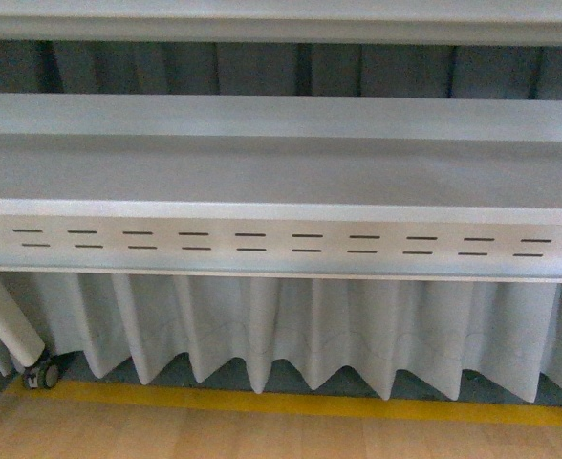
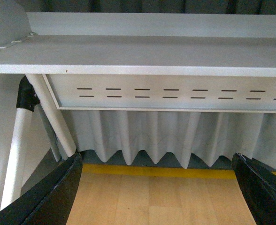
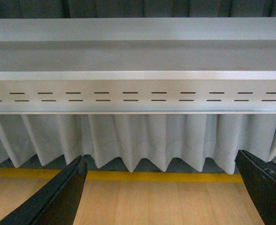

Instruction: Wind up and store yellow beetle toy

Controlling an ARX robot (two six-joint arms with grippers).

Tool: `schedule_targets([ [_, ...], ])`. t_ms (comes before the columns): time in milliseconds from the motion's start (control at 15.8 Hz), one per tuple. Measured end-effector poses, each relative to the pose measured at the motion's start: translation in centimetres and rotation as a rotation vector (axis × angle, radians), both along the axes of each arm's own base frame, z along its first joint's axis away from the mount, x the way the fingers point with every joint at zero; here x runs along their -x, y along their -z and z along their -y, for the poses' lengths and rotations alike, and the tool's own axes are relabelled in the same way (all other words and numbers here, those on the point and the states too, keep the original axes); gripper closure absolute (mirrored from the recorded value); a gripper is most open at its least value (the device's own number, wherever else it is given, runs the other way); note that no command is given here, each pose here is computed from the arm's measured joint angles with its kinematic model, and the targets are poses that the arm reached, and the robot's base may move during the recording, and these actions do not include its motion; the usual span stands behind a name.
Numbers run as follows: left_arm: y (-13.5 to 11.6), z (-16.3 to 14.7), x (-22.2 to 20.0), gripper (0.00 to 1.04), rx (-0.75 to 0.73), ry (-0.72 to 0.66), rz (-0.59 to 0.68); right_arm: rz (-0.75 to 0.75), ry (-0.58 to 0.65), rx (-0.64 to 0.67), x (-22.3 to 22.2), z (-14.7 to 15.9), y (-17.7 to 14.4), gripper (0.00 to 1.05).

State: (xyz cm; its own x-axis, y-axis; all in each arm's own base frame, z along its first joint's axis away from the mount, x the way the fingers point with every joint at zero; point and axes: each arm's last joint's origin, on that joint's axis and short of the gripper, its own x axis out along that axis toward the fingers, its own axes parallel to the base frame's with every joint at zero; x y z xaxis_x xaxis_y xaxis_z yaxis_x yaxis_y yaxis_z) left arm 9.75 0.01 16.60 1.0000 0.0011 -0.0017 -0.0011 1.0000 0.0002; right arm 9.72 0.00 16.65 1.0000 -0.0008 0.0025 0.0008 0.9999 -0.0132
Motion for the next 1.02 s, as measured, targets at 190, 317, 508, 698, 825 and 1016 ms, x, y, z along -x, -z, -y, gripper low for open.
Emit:
schedule_targets([
  [190,0.00,0.00,0.00,0.07,0.000,0.000,0.000,0.000,0.000,0.000,0.00,0.00,0.00,0.06],
  [317,0.00,0.00,0.00,0.07,0.000,0.000,0.000,0.000,0.000,0.000,0.00,0.00,0.00,0.06],
  [508,0.00,0.00,0.00,0.07,0.000,0.000,0.000,0.000,0.000,0.000,0.00,0.00,0.00,0.06],
  [698,0.00,0.00,0.00,0.07,0.000,0.000,0.000,0.000,0.000,0.000,0.00,0.00,0.00,0.06],
  [825,0.00,0.00,0.00,0.07,0.000,0.000,0.000,0.000,0.000,0.000,0.00,0.00,0.00,0.06],
  [1016,0.00,0.00,0.00,0.07,0.000,0.000,0.000,0.000,0.000,0.000,0.00,0.00,0.00,0.06],
])
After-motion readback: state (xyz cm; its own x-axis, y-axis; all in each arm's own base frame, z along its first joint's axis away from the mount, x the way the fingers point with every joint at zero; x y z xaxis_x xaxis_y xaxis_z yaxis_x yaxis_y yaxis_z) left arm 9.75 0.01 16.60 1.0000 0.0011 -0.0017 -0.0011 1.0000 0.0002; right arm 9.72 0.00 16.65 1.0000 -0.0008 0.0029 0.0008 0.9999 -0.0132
